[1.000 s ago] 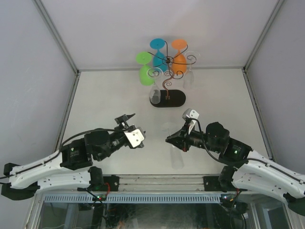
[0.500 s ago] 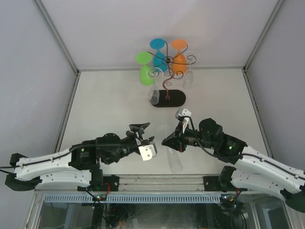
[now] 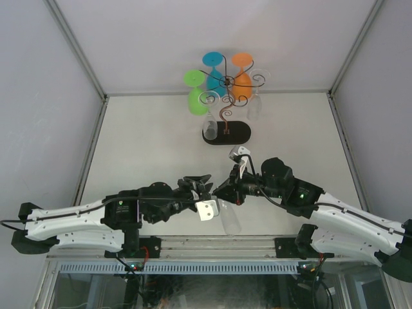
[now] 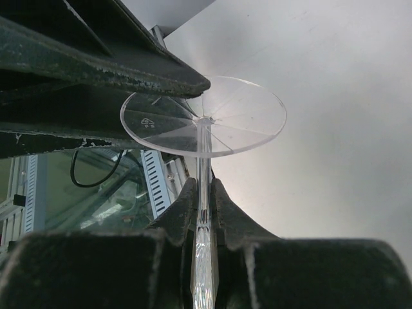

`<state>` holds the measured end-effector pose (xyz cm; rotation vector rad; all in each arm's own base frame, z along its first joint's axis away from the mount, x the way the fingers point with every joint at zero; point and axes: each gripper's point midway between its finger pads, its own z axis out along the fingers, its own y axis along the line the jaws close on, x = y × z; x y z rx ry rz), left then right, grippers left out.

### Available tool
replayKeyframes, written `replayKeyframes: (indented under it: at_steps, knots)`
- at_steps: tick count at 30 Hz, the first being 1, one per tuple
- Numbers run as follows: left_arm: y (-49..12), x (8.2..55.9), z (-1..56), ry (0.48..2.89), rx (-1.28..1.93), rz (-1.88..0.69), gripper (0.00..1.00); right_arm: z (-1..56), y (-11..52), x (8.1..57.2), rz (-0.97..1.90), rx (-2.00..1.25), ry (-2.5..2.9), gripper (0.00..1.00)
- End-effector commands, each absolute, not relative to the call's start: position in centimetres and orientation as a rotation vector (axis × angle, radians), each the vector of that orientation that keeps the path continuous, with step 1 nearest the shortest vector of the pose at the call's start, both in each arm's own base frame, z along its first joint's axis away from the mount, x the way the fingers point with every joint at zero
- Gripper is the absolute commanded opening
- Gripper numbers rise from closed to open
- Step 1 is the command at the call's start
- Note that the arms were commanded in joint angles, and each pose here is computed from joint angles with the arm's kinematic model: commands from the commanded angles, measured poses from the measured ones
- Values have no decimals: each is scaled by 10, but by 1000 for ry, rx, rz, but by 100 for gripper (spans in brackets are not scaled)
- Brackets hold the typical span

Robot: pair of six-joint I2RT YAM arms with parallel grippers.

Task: Place the wine glass upside down on the wine glass rack
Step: Turn the wine glass upside down at the wine rack.

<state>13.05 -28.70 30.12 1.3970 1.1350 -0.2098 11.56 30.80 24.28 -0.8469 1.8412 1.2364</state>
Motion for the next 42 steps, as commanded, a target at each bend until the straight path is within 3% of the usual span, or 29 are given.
replayKeyframes:
  at_steps: [1,8,18,21,29,42]
  knots:
    - [-290,129,344,1085,1301,-257,29,276,316,116,1292,-823,1745,0]
    - [-288,130,341,1090,1313,-247,1,279,315,117,1290,-814,1735,0]
    - [-284,133,337,1096,1312,-218,0,276,298,122,1194,-784,1753,37]
    - [-284,133,336,1095,1316,-214,0,270,292,123,1154,-782,1776,41]
    - [-284,135,336,1102,1312,-200,0,260,294,124,1128,-798,1808,38]
    - [-277,139,337,1117,1276,-181,0,262,323,129,1024,-800,1716,21]
